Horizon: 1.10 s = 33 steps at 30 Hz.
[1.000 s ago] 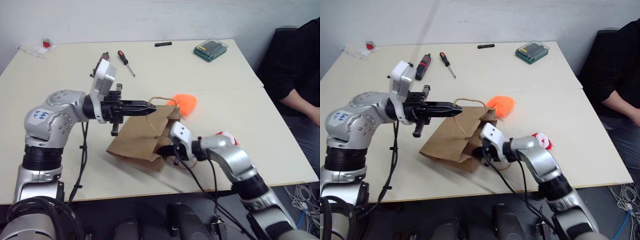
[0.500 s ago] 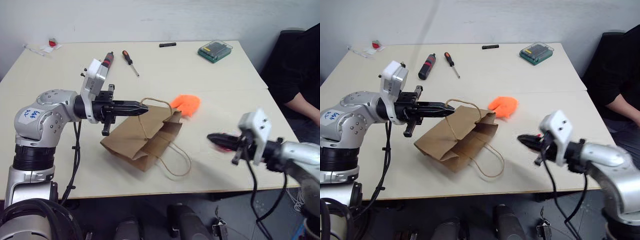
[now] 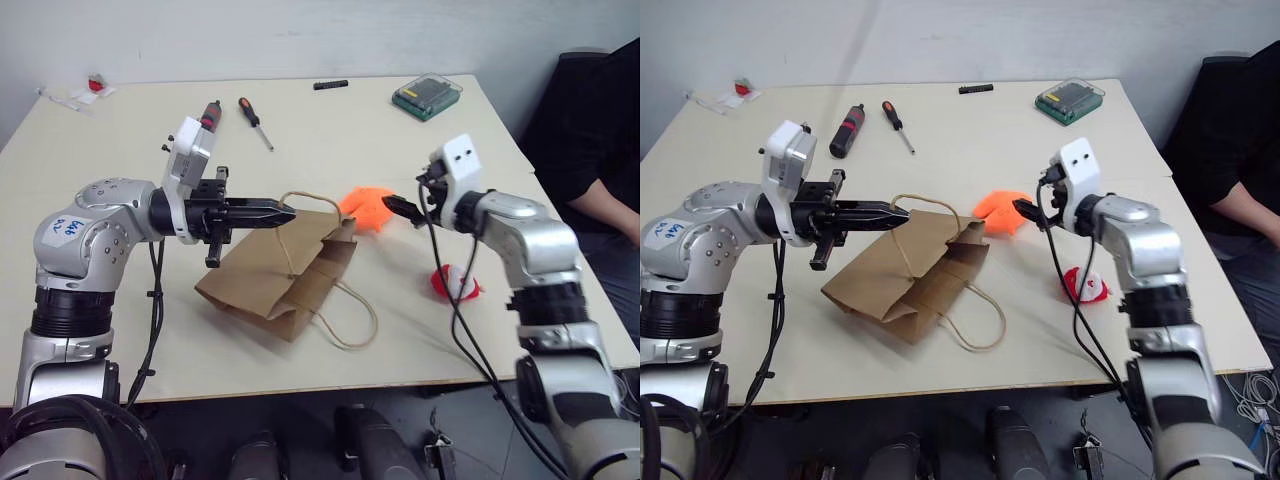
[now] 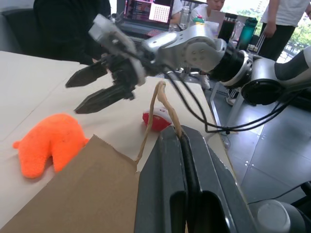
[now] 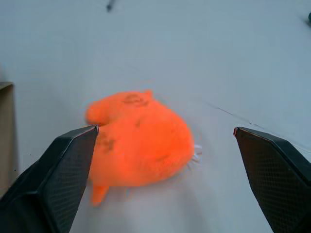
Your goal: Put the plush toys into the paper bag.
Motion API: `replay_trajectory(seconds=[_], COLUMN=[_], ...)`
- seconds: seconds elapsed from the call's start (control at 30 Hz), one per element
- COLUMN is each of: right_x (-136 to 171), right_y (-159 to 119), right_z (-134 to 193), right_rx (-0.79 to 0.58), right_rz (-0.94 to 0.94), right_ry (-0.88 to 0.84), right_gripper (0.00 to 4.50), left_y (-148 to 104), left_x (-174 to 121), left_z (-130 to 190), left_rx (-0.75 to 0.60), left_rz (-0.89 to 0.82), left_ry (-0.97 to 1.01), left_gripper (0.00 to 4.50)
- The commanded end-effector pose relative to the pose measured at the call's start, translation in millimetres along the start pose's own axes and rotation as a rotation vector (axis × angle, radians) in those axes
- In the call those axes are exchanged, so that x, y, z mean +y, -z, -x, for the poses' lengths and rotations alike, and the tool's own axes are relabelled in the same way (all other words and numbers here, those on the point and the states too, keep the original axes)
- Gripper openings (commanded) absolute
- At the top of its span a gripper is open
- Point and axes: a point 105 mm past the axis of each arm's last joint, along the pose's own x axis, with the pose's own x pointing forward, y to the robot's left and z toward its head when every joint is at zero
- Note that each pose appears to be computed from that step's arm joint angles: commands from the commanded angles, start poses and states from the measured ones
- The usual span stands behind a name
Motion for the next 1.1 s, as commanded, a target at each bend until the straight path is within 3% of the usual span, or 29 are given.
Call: replay_trajectory(seconds=[0.03, 0.1, 0.2, 0.4, 0.57, 0.7, 0.87, 0.97, 1.1], right_x=[-8, -7, -1, 4, -11, -11, 37, 60, 39], right_y=[8, 20, 28, 17, 6, -6, 0, 11, 12], right_z=[-18, -28, -37, -34, -9, 42, 92, 93, 64], right_rx=[0.034, 0.073, 0.089, 0.040, -0.020, -0.067, -0.029, 0.010, -0.024], right_rz=[-0.104, -0.160, -0.218, -0.257, -0.225, -0.160, -0.093, -0.062, -0.067], right_ry=[0.053, 0.070, 0.062, 0.013, 0.028, -0.017, -0.224, -0.272, -0.090], right_gripper=[4.47, 4.47, 3.85, 1.79, 0.11, 0.04, 0.04, 0.04, 0.04], left_y=[-12, -12, -12, -13, -13, -15, -18, -19, -19], left_x=[-3, -4, -4, -3, -3, -3, -1, -1, 1], left_z=[0, 0, -1, 0, -1, -2, -4, -5, -5], left_rx=[-0.010, -0.012, -0.014, -0.015, -0.016, -0.020, -0.027, -0.029, -0.024], left_rz=[-0.063, -0.066, -0.069, -0.069, -0.068, -0.068, -0.072, -0.074, -0.074], left_ry=[-0.002, -0.003, -0.005, -0.010, -0.009, -0.006, -0.003, 0.002, 0.005], left_gripper=[0.00, 0.00, 0.00, 0.00, 0.00, 0.00, 0.00, 0.00, 0.00])
